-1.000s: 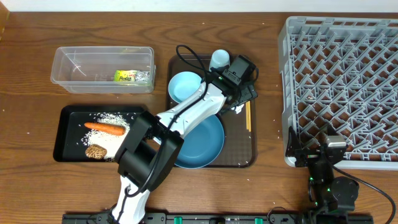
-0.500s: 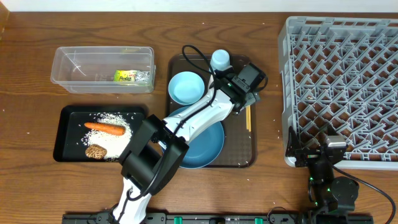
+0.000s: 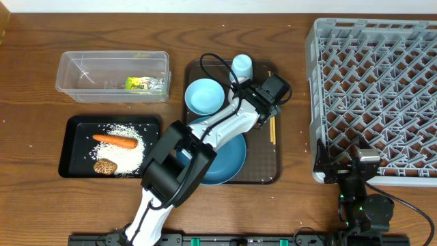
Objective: Sort waste into correct bins and load items into the dishwasher rack
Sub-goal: 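Pinch the white tissue with the left gripper and lift it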
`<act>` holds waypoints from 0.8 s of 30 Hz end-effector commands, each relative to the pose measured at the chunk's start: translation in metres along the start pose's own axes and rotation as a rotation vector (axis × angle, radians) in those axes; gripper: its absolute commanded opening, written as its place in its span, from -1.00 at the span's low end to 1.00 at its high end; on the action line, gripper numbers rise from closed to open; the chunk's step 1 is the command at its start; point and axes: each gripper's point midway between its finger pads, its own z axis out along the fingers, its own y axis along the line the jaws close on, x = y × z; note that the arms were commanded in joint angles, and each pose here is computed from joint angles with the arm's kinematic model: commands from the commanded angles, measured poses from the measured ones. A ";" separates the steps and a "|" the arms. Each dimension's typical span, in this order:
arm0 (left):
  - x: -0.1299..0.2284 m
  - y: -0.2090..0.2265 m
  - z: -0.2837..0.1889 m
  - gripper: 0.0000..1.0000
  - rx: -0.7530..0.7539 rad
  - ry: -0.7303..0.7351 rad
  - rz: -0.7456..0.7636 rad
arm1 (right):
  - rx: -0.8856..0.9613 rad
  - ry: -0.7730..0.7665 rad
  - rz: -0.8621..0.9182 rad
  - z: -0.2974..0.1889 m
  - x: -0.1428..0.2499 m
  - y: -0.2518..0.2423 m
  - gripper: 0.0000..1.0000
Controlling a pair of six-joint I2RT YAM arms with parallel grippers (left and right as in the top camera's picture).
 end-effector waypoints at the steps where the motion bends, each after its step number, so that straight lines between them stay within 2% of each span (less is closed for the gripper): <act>1: -0.003 0.005 0.004 0.67 -0.019 -0.018 -0.009 | 0.021 -0.003 0.000 0.000 0.000 -0.005 0.99; 4: -0.003 0.005 0.004 0.62 -0.018 -0.018 -0.009 | 0.021 -0.003 0.000 0.000 0.000 -0.005 0.99; 6: -0.003 0.005 0.004 0.52 -0.018 -0.018 -0.009 | 0.020 -0.003 -0.001 0.000 0.000 -0.005 0.99; 12: -0.003 0.005 0.004 0.04 -0.018 -0.018 -0.009 | 0.020 -0.003 -0.001 0.000 0.000 -0.005 0.99; 15: -0.003 0.005 0.004 -0.28 -0.019 -0.017 -0.009 | 0.020 -0.003 -0.001 0.000 0.000 -0.005 0.98; 20: 0.000 0.004 0.003 -0.63 -0.016 0.001 -0.004 | 0.021 -0.002 0.000 0.000 0.000 -0.005 0.99; 22: 0.001 0.007 0.000 -0.85 -0.026 0.006 0.002 | 0.020 -0.002 0.000 0.000 0.000 -0.005 0.98; 24: 0.001 0.009 -0.006 -0.88 -0.035 0.010 0.004 | 0.020 -0.003 -0.001 0.000 0.000 -0.005 0.98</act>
